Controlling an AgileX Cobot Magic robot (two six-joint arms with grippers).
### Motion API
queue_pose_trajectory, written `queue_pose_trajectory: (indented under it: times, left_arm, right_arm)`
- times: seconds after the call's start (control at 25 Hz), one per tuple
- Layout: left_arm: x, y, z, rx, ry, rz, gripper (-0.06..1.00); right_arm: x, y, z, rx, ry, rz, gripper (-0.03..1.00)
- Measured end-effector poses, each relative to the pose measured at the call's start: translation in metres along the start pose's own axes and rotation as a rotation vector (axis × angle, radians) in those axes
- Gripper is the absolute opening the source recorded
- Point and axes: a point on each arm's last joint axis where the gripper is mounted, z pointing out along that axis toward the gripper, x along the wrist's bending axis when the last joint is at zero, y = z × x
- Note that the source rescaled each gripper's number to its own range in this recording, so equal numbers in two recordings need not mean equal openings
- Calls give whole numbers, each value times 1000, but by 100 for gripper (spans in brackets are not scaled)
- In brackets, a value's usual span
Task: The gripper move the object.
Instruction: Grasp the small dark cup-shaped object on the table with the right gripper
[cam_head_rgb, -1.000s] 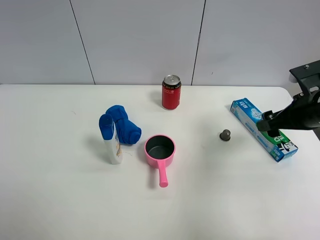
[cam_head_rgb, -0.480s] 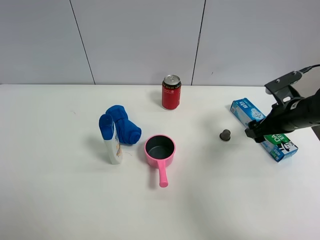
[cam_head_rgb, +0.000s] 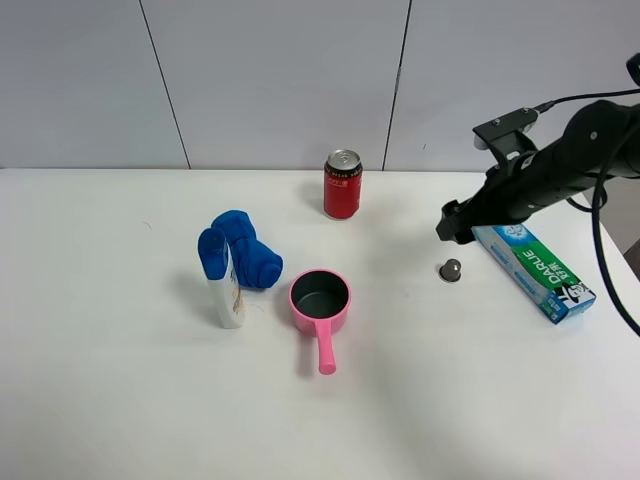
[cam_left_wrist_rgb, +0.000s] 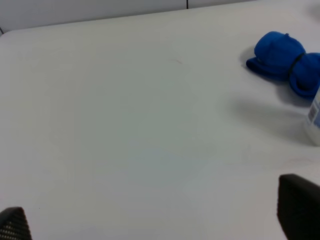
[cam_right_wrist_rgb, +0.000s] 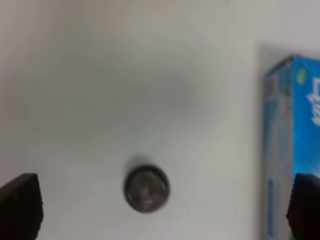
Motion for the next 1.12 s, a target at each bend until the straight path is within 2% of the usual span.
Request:
queue_pose_trajectory:
  times: [0.16, 0.44, 1.12]
  left_arm:
    - [0, 0, 0, 0, 0, 0, 100]
    - [0, 0, 0, 0, 0, 0, 100]
    - [0, 0, 0, 0, 0, 0, 100]
  right_arm:
    - [-1, 11, 18, 73, 75, 41, 100]
    - [2, 3, 36, 173, 125, 44, 100]
    - [6, -15, 64, 306, 137, -41, 97]
